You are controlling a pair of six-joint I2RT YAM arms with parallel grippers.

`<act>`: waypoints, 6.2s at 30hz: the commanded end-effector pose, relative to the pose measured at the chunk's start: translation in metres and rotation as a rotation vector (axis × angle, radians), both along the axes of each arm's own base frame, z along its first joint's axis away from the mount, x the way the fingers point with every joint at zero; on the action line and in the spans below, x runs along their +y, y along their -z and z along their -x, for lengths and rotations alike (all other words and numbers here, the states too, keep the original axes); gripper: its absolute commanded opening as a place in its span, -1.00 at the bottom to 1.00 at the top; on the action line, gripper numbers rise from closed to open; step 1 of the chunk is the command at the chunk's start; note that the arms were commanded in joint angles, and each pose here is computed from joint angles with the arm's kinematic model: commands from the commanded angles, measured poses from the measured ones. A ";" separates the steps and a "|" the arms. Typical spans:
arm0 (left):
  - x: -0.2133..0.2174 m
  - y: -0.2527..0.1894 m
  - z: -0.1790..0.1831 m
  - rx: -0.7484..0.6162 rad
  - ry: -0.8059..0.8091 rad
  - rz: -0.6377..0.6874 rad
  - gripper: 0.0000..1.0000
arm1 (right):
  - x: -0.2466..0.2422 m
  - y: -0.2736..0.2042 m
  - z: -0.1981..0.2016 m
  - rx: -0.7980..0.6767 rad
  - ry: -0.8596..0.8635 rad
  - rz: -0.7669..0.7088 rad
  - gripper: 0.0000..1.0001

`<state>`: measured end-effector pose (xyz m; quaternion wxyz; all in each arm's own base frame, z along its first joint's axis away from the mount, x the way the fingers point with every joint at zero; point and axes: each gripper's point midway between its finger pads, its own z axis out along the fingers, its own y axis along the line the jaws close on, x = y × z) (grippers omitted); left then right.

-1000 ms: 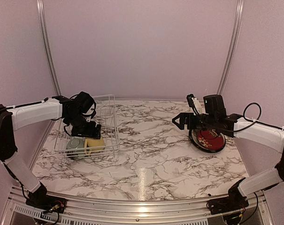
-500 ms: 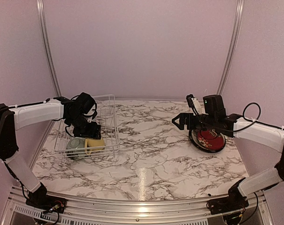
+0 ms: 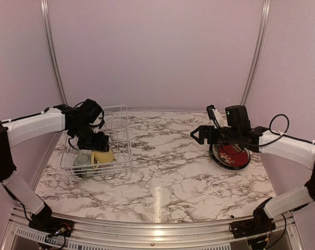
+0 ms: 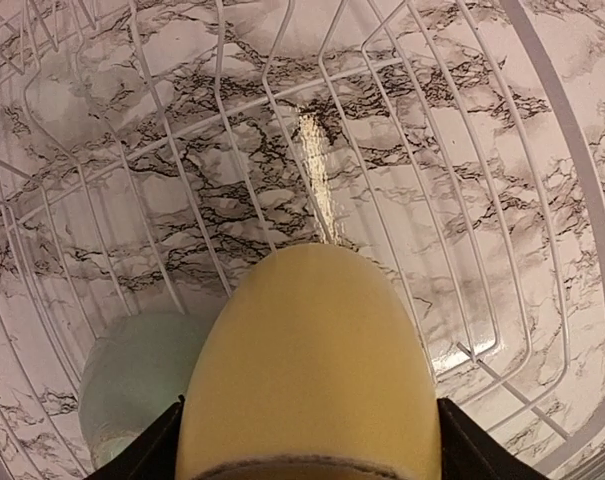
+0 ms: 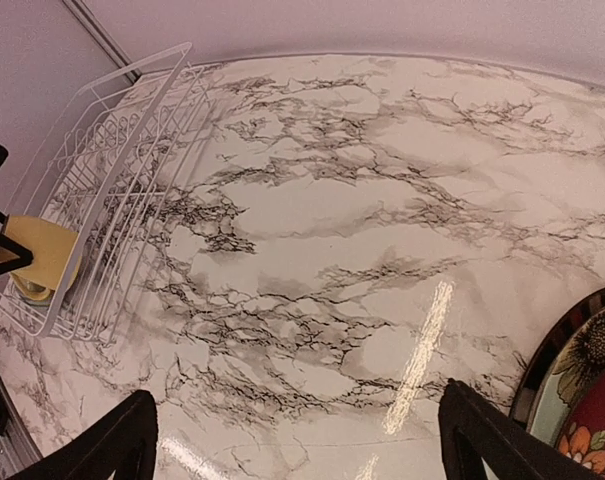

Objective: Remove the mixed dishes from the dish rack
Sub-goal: Pass from the left arm to the right, then place the cup at the corner of the board, then grab the bowl from the dish rack.

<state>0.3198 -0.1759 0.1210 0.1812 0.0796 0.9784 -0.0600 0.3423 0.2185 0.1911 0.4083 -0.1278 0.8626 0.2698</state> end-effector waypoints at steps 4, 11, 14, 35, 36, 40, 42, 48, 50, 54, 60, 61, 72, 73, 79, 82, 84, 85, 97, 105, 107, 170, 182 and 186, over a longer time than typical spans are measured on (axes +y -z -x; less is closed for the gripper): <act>0.001 -0.058 -0.009 -0.140 -0.029 0.057 -0.46 | 0.001 -0.009 -0.003 -0.006 0.006 -0.023 0.89; -0.002 -0.096 -0.009 -0.218 -0.042 0.135 -0.55 | 0.008 -0.007 -0.002 0.009 -0.017 -0.039 0.88; -0.009 -0.123 -0.008 -0.270 -0.036 0.216 -0.56 | 0.019 -0.011 0.002 0.013 -0.056 -0.076 0.88; -0.113 -0.233 0.024 -0.356 0.221 1.130 -0.56 | 0.173 -0.122 0.059 0.043 -0.558 -0.638 0.85; -0.115 -0.234 0.024 -0.355 0.224 1.143 -0.56 | 0.180 -0.124 0.061 0.054 -0.582 -0.660 0.84; -0.121 -0.233 0.029 -0.350 0.237 1.193 -0.56 | 0.195 -0.138 0.069 0.071 -0.644 -0.769 0.82; -0.124 -0.231 0.030 -0.342 0.239 1.204 -0.56 | 0.200 -0.148 0.073 0.067 -0.683 -0.827 0.78; -0.132 -0.220 0.029 -0.312 0.240 1.224 -0.56 | 0.221 -0.151 0.081 0.122 -0.746 -0.896 0.54; -0.133 -0.216 0.028 -0.309 0.236 1.222 -0.56 | 0.225 -0.153 0.084 0.133 -0.766 -0.920 0.45; -0.135 -0.209 0.028 -0.292 0.236 1.222 -0.56 | 0.229 -0.157 0.089 0.136 -0.790 -0.955 0.26; -0.135 -0.197 0.026 -0.276 0.212 1.205 -0.56 | 0.229 -0.157 0.089 0.138 -0.802 -0.971 -0.12; -0.135 -0.196 0.026 -0.275 0.210 1.203 -0.56 | 0.230 -0.155 0.089 0.142 -0.803 -0.970 -0.21; -0.134 -0.186 0.029 -0.255 0.208 1.171 -0.53 | 0.227 -0.152 0.092 0.146 -0.801 -0.962 -1.00; -0.133 -0.186 0.029 -0.255 0.206 1.164 -0.52 | 0.226 -0.150 0.092 0.149 -0.794 -0.959 -1.00; -0.128 -0.181 0.027 -0.263 0.174 1.124 0.08 | 0.216 -0.144 0.089 0.144 -0.761 -0.949 -1.00; -0.121 -0.182 0.027 -0.287 0.155 1.088 0.60 | 0.202 -0.137 0.080 0.149 -0.728 -0.941 -1.00; -0.116 -0.179 0.027 -0.305 0.142 1.053 0.92 | 0.188 -0.129 0.075 0.147 -0.695 -0.926 -1.00; -0.112 -0.176 0.025 -0.310 0.127 1.024 0.97 | 0.180 -0.123 0.068 0.146 -0.667 -0.912 -1.00; -0.066 -0.160 0.019 -0.383 0.001 0.718 0.98 | 0.094 -0.008 0.017 0.123 -0.205 -0.150 -1.00; -0.063 -0.164 0.017 -0.398 0.000 0.691 0.98 | 0.019 0.044 0.022 0.230 -0.048 0.362 -1.00; -0.063 -0.163 0.017 -0.401 0.002 0.686 0.98 | -0.002 0.055 0.029 0.297 -0.005 0.473 -1.00; 0.071 -0.038 0.049 -0.133 -0.288 -0.107 0.98 | -0.006 0.004 0.039 0.182 -0.049 0.454 0.05; 0.076 0.005 0.041 -0.016 -0.287 -0.156 0.98 | 0.006 -0.110 0.032 -0.173 -0.029 0.234 0.48; 0.079 0.015 0.038 -0.007 -0.294 -0.196 0.98 | 0.003 -0.133 0.034 -0.243 -0.004 0.171 0.53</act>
